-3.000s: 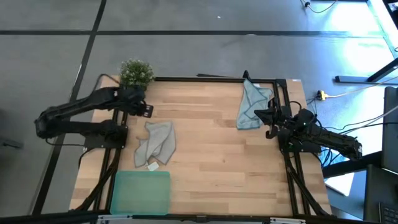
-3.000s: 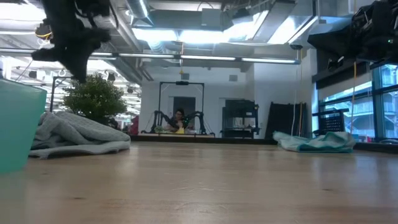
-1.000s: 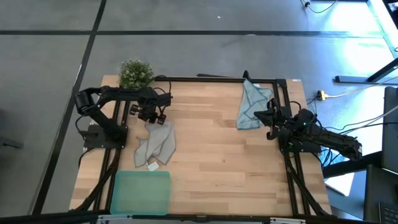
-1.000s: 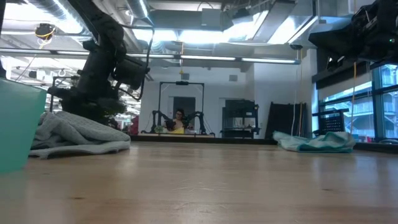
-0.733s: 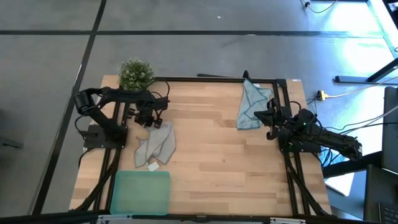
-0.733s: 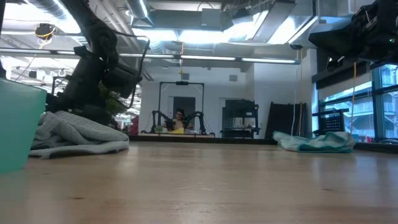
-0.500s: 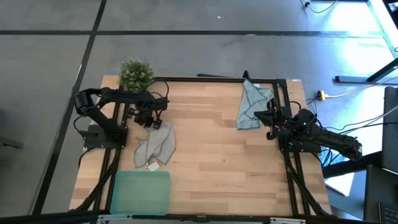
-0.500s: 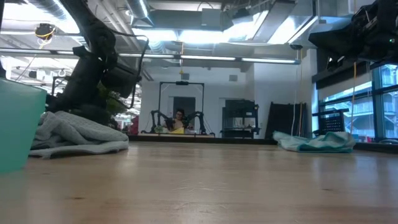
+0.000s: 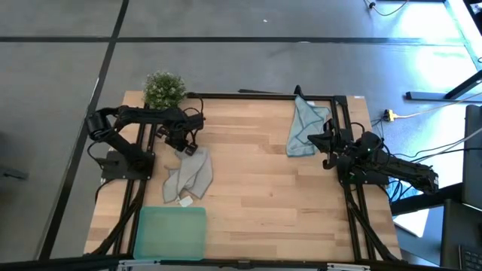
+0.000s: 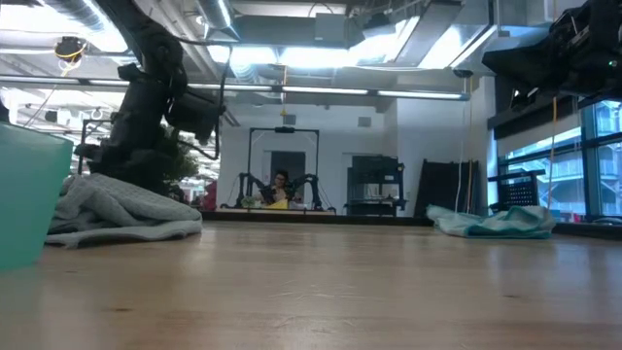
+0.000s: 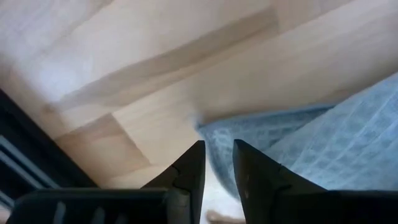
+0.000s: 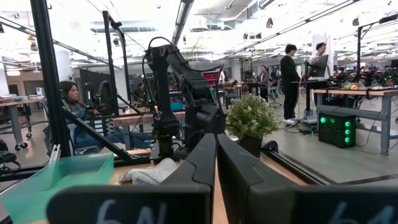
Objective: Roll microfiber towels into tight, uniform cylinder then place into a basket
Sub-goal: Roll the gray microfiber cloth
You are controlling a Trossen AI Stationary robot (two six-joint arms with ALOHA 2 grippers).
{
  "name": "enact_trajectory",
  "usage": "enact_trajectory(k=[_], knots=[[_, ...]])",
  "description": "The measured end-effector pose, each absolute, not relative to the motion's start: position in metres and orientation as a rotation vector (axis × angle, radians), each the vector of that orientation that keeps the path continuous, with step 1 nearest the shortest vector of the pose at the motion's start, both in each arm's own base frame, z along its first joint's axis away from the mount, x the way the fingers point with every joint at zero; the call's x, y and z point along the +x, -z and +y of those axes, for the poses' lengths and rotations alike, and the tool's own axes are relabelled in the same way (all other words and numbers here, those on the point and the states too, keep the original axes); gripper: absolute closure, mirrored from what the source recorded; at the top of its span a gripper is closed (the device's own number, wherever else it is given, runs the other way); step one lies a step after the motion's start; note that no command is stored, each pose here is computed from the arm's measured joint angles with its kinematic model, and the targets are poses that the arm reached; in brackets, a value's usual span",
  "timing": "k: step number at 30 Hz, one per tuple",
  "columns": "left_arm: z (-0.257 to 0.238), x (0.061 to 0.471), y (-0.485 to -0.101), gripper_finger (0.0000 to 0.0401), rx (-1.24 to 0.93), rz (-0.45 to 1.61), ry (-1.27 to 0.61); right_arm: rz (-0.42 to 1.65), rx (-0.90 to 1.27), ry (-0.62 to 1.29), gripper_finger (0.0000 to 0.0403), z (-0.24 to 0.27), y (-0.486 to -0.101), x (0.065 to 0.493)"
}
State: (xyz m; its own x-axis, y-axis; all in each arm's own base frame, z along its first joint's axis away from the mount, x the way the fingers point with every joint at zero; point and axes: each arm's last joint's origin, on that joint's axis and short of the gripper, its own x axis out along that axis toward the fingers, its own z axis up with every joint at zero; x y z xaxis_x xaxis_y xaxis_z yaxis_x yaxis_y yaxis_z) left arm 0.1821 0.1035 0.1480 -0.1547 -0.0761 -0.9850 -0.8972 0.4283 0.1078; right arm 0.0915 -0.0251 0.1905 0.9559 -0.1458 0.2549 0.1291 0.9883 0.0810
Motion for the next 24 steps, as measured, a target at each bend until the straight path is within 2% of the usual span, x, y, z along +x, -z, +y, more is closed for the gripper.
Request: enact_trajectory(k=[16, 24], knots=[[0.102, 0.177, -0.138, 0.0325, -0.920, 1.538, -0.931, -0.262, 0.064, 0.139, 0.0384, -0.025, -0.190, 0.092], [0.100, 0.175, -0.138, 0.0324, -0.865, 1.566, -0.959, -0.263, 0.064, 0.140, 0.0384, -0.025, -0.190, 0.092]])
